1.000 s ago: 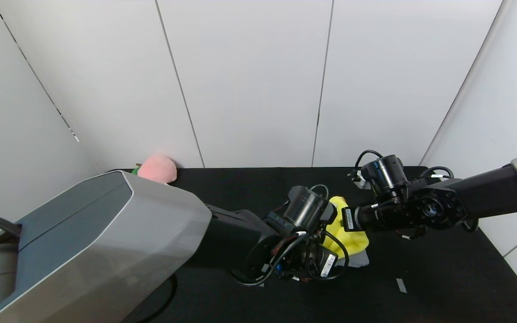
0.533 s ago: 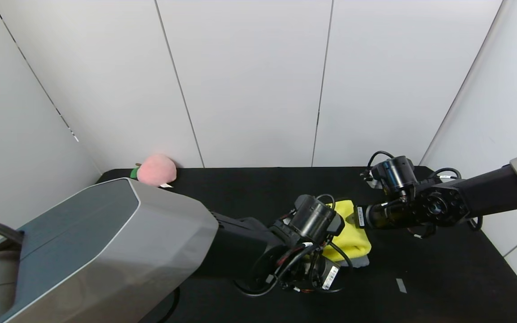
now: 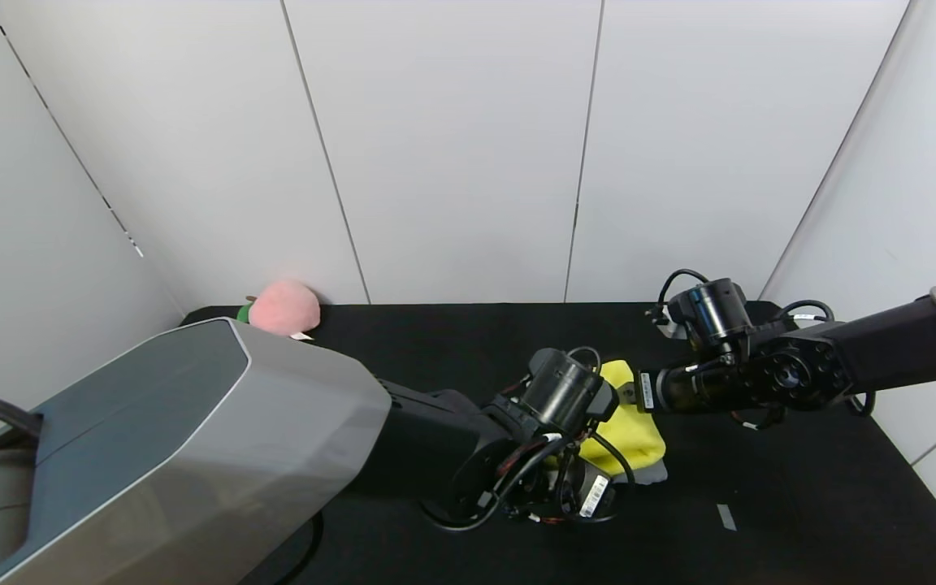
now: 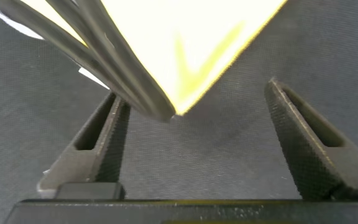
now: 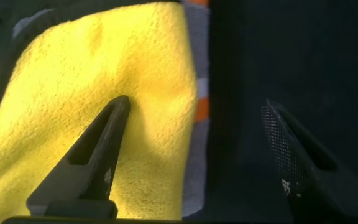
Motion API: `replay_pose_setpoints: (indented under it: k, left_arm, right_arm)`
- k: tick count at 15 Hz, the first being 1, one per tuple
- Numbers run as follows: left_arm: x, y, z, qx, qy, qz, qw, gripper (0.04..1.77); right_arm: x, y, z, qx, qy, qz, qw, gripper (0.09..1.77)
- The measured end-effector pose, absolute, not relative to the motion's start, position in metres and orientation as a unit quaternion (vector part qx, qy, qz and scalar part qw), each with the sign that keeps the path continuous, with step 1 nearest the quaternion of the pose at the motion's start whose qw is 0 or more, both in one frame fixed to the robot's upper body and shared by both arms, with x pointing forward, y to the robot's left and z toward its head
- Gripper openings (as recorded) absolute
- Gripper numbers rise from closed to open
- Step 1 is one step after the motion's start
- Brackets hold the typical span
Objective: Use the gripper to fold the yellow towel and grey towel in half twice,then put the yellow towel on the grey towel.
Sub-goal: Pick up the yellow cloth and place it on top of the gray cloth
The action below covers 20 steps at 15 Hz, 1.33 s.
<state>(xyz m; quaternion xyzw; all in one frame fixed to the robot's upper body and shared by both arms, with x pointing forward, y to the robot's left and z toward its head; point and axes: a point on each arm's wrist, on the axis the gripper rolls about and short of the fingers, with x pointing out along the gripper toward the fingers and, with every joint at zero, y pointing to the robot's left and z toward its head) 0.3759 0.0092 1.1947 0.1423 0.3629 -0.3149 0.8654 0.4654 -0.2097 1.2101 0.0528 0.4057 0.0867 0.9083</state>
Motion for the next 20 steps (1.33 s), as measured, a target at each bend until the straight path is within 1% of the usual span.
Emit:
replay_pose_setpoints:
  k: [4, 9, 20]
  left_arm:
    - [0.376, 0.01, 1.196, 0.143, 0.361, -0.313, 0.867, 1.59]
    - [0.374, 0.011, 1.2, 0.143, 0.36, -0.313, 0.867, 1.65]
    - [0.368, 0.02, 1.218, 0.139, 0.347, -0.305, 0.876, 1.7]
  right_arm:
    - [0.464, -0.209, 1.212, 0.053, 0.405, 0.088, 0.909, 1.59]
    - [0.461, -0.209, 1.217, 0.054, 0.4, 0.091, 0.91, 1.65]
    - [0.45, -0.209, 1.24, 0.061, 0.379, 0.099, 0.918, 1.69]
